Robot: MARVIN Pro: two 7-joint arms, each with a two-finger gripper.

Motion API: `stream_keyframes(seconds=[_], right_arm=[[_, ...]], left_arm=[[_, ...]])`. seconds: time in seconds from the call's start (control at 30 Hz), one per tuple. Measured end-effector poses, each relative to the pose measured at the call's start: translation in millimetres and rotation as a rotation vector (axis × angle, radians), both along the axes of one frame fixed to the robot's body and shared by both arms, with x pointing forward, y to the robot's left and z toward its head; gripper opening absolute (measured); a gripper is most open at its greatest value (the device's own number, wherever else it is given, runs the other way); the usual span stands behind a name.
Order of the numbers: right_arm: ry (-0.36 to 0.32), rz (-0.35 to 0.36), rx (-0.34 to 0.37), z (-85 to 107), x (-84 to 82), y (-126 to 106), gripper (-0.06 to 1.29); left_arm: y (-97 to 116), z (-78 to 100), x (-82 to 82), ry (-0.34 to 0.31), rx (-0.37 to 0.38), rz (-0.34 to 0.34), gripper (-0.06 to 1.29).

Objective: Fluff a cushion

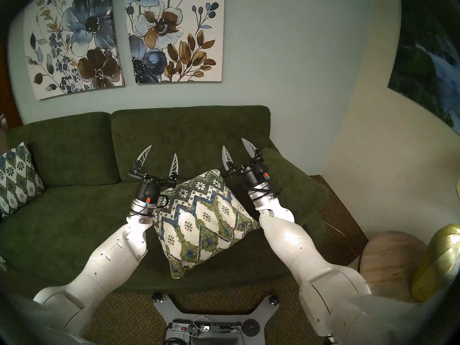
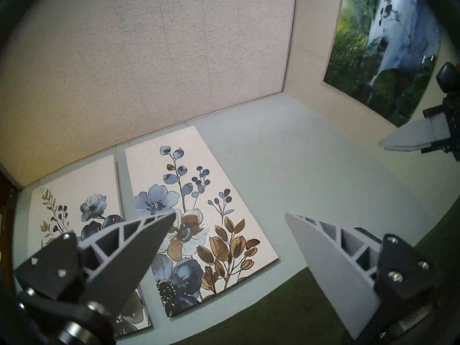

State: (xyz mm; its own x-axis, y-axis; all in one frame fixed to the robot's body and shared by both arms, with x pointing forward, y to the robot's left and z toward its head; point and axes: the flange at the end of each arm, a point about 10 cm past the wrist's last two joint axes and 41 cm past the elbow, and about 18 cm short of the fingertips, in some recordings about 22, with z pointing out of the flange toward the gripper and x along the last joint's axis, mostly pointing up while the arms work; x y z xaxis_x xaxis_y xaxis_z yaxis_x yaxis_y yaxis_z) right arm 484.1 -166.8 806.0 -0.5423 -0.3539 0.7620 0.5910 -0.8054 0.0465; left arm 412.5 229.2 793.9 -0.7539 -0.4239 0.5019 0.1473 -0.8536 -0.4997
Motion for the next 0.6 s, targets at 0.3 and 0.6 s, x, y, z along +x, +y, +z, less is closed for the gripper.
stream_keyframes(seconds=[0.3,0.6], right_arm=[[-0.055,-0.040,0.011,17.0,-4.8,-29.2,1.22],[-0.099,-0.059,0.027,29.6,-15.0,-46.7,1.22]], left_arm=[[21.2,12.9,-18.2,-0.042,0.052,0.005,1.19],[30.0,27.0,-35.6,-0.083,0.083,-0.004,1.19]])
